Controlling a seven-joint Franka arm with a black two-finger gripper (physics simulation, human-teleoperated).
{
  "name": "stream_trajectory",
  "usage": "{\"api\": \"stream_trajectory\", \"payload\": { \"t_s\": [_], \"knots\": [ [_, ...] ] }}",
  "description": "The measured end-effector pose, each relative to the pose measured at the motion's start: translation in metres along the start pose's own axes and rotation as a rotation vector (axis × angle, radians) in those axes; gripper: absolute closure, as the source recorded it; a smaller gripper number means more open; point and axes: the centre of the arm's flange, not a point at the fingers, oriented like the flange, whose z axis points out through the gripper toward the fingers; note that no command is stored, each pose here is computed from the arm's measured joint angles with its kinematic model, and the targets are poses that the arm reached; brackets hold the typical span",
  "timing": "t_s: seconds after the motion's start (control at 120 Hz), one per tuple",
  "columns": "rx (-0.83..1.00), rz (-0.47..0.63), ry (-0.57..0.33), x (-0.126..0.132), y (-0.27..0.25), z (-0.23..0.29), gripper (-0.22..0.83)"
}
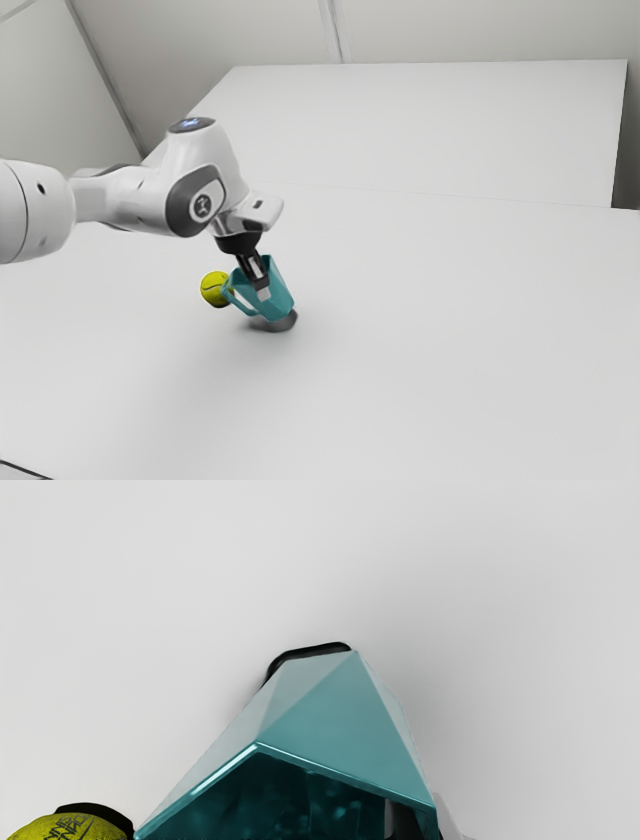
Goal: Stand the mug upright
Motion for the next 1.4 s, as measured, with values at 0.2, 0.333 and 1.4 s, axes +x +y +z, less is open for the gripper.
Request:
{"api": "stream_trajectory", "payload": {
  "t_s": [0.2, 0.333, 1.4],
  "knots": [
    [0.04, -0.098, -0.025, -0.009, -0.003, 0.01, 0.78],
    [0.059, -0.16, -0.035, -0.017, -0.014, 0.016, 0.78],
    [0.172, -0.303, 0.034, 0.011, -0.002, -0.061, 0.07]
  ]
}}
